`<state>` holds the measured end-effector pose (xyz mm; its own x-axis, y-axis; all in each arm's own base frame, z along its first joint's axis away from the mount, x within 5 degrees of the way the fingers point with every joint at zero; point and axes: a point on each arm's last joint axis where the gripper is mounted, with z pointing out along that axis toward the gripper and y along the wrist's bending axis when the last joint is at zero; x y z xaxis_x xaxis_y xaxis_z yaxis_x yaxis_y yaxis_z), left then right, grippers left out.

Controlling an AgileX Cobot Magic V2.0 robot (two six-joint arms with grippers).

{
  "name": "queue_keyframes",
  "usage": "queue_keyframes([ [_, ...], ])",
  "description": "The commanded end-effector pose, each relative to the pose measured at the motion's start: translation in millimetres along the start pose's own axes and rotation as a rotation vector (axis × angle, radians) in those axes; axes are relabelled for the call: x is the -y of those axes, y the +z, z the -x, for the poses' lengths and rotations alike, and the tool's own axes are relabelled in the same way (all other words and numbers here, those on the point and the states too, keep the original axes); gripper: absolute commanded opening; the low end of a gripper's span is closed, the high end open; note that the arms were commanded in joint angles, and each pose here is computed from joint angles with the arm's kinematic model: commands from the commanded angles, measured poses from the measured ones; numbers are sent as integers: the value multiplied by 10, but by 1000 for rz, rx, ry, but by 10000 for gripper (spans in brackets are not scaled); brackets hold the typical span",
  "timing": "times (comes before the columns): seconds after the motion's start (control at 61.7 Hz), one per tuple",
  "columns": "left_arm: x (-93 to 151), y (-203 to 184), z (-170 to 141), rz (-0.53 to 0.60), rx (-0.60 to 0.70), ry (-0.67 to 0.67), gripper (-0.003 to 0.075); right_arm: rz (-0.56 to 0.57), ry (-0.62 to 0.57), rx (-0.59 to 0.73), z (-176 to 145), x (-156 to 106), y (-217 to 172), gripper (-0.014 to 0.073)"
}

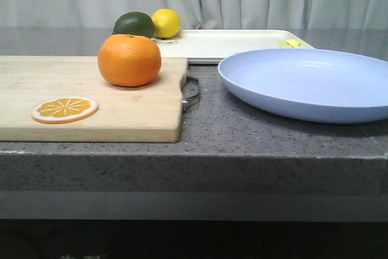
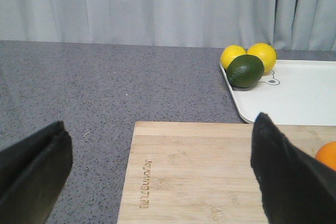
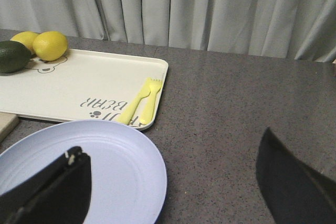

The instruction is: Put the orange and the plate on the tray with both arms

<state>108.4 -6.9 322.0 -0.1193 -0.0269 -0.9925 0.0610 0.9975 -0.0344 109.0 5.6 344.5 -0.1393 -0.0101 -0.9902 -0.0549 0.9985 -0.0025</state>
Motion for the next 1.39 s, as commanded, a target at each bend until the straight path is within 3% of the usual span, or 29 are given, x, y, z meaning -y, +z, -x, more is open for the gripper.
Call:
queue_keyframes([
  [0.0, 3, 6, 198, -3, 123, -34, 672, -8, 0, 98, 174, 8, -14, 643],
  [0.195, 19, 199, 197, -14, -16, -104, 672, -8, 0, 98, 174, 8, -14, 643],
  [0.438, 194, 648, 555, -108, -209, -126, 672, -8, 0, 98, 174, 8, -14, 643],
  [0.568, 505, 917, 702, -240, -289, -81, 672, -8, 0, 98, 174, 8, -14, 643],
  [0.697, 904, 1185, 775, -368, -448, -22, 672, -8, 0, 98, 174, 8, -14, 643],
  [0.924, 1586, 1729, 750, -489, -692, 130, 672, -8, 0, 97, 173, 8, -14, 643],
  [1.119, 1964, 2030, 666, -501, -802, 264, 672, -8, 0, 97, 173, 8, -14, 643],
  [1.378, 1998, 2257, 452, -395, -939, 337, 672, -8, 0, 97, 173, 8, -14, 643],
])
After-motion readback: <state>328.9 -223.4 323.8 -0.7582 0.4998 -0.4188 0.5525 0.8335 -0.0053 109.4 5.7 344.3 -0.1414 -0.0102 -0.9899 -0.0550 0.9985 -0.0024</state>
